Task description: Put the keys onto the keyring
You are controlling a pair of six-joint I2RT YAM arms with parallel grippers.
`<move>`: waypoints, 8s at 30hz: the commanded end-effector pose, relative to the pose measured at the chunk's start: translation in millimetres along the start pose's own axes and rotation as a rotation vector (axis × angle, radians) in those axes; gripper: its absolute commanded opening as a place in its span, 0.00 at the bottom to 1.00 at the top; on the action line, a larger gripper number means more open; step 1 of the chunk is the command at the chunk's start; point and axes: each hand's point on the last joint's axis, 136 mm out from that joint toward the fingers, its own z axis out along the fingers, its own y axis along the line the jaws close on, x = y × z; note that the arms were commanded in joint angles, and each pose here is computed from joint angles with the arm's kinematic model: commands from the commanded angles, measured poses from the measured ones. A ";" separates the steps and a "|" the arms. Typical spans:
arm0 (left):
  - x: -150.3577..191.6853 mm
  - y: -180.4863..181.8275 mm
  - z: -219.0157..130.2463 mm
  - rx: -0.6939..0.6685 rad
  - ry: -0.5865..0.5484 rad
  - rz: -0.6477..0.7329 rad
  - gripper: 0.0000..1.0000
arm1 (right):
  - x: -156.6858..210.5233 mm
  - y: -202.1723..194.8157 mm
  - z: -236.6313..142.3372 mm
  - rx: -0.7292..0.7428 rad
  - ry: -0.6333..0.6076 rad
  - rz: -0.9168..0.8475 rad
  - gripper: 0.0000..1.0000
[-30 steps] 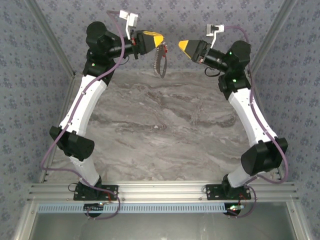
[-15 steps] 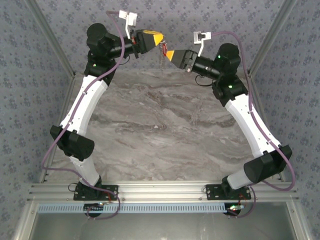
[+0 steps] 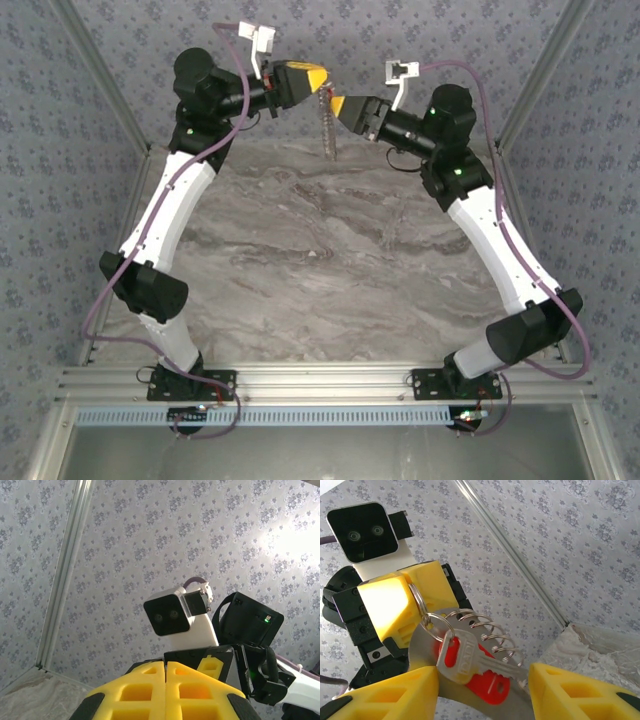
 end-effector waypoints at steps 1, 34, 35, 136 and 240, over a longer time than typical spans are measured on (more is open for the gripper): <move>-20.0 -30.8 -4.7 0.031 -0.047 0.071 0.00 | -9.0 14.3 4.7 -0.028 -0.020 -0.041 0.52; -24.2 -34.7 -7.2 0.031 -0.107 0.078 0.00 | 9.0 31.7 25.5 -0.153 0.087 -0.010 0.00; -23.7 -35.1 -6.7 0.034 -0.107 0.078 0.00 | 9.8 31.8 27.8 -0.161 0.092 -0.007 0.00; -0.3 1.2 -15.8 -0.023 0.065 0.038 0.46 | -25.0 0.7 0.7 -0.253 0.170 0.031 0.00; -4.6 -21.2 13.2 0.021 0.074 0.058 0.00 | -28.7 23.8 -25.3 -0.301 0.091 0.080 0.44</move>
